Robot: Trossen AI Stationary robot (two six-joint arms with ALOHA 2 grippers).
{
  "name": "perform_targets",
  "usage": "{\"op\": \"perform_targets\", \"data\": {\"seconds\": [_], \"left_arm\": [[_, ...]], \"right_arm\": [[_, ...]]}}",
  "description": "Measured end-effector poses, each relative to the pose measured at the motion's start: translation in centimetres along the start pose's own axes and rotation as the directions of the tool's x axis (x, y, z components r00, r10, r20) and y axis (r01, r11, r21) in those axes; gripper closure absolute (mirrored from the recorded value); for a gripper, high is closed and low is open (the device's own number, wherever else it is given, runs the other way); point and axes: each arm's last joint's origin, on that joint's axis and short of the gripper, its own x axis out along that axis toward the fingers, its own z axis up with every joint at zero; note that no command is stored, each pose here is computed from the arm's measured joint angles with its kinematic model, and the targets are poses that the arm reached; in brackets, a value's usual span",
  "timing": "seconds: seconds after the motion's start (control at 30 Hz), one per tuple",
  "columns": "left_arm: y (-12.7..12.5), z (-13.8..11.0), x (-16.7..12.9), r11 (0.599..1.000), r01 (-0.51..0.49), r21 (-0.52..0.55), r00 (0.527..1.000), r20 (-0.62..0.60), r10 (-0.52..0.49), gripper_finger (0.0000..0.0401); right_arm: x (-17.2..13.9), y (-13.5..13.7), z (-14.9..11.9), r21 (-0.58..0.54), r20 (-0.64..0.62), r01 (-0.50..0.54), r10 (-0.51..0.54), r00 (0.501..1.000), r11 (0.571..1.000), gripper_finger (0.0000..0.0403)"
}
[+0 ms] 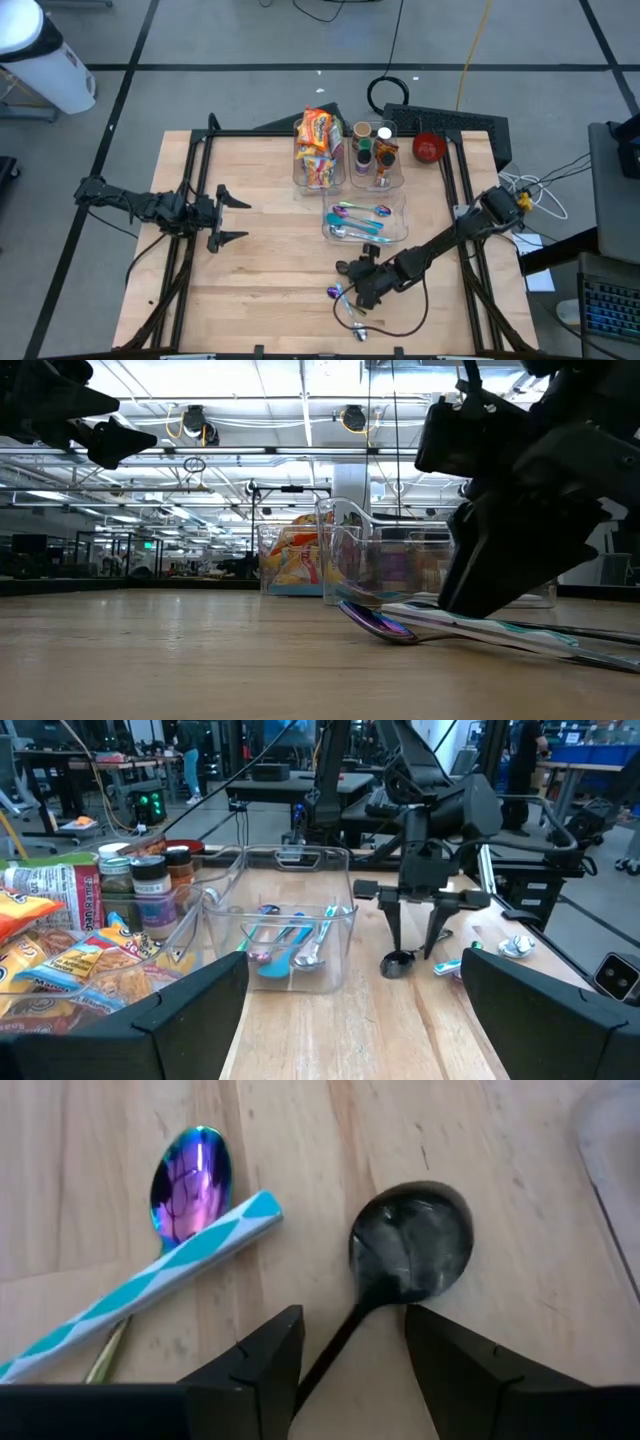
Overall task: Pick & Place Food Item
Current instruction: Put the black spoon into the bottom transparent bin
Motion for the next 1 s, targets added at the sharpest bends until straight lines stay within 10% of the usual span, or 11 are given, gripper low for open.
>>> {"op": "perform_targets", "data": {"seconds": [0.23, 0.57, 1.0], "left_arm": [[0.0, 0.0, 0.0, 1.000, 0.000, 0.000, 1.000, 0.000, 0.000, 0.0027], [0.0, 0.0, 0.0, 1.000, 0.000, 0.000, 1.000, 0.000, 0.000, 0.0027], [0.0, 0.0, 0.0, 1.000, 0.000, 0.000, 1.000, 0.000, 0.000, 0.0027]], "right_arm": [[0.8, -0.6, 0.3, 0.048, -0.017, -0.002, 0.003, 1.000, 0.999, 0.0251], [0.1, -0.9, 0.5, 0.030, -0.033, -0.008, 0.009, 0.999, 1.000, 0.0389], [-3.5, -0.2, 1.9, -0.042, 0.046, -0.087, 0.089, 0.995, 0.995, 0.0398]]}}
